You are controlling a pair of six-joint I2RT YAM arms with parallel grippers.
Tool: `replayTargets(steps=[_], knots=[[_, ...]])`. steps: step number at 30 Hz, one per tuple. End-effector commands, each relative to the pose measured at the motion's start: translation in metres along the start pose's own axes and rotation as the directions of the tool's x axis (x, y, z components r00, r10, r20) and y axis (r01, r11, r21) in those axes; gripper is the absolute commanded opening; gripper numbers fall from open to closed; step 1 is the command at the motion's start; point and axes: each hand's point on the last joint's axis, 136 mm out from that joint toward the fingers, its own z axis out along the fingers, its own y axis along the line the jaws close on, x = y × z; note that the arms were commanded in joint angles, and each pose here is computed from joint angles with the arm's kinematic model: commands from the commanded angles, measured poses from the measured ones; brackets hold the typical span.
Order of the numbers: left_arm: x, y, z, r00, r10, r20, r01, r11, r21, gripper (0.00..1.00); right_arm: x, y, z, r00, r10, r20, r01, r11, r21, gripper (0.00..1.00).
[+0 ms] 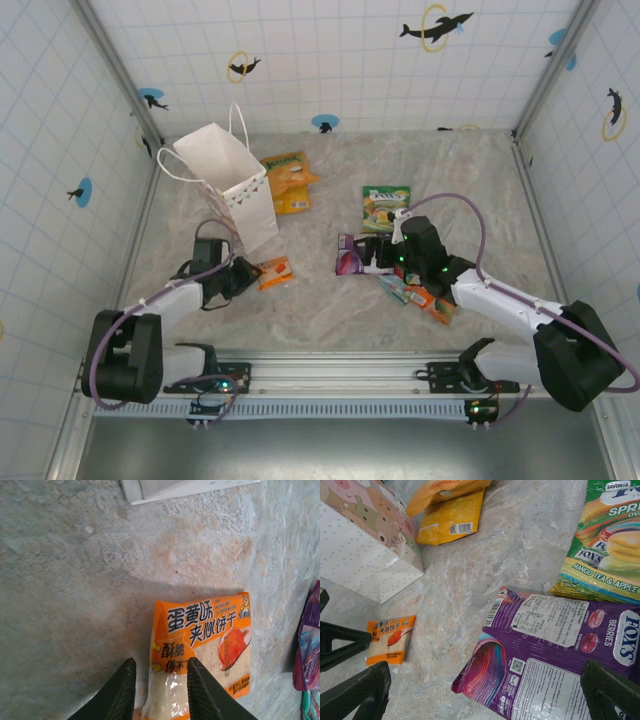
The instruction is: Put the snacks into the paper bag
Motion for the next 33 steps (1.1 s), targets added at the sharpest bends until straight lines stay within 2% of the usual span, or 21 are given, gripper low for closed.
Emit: replayTargets(steps=[1,4,8,16,25,29,33], knots=[[-0.008,-0.013,0.004,0.999,0.032,0.005,-0.032,0.999,0.029,0.23,-0.004,0.002,0.0,1.0,-0.003,0.028,0.003,1.0,-0.01,1.0],[-0.006,-0.014,0.006,0.999,0.04,-0.01,-0.04,0.999,0.027,0.09,-0.004,0.002,0.0,1.0,-0.005,0.026,0.005,1.0,-0.011,1.0],[-0.006,-0.021,0.003,0.998,0.061,-0.008,-0.061,0.998,0.027,0.0,0.0,0.002,0.0,1.0,-0.006,0.015,0.006,1.0,-0.016,1.0],[-0.01,-0.058,-0.029,0.986,0.164,0.018,-0.165,0.981,0.101,0.0,-0.007,0.01,-0.005,0.999,-0.008,0.04,0.009,0.999,-0.04,1.0],[-0.018,-0.137,-0.093,0.956,0.285,0.068,-0.292,0.913,0.283,0.0,-0.024,0.037,-0.012,0.993,-0.076,0.088,0.08,0.996,-0.048,1.0],[-0.039,-0.184,-0.133,0.934,0.316,0.164,-0.354,0.871,0.339,0.0,-0.035,0.053,-0.016,0.989,-0.087,0.117,0.097,0.992,-0.077,1.0],[-0.069,-0.229,-0.173,0.9,0.31,0.306,-0.414,0.828,0.378,0.0,-0.043,0.065,-0.019,0.985,-0.105,0.139,0.12,0.988,-0.098,1.0]])
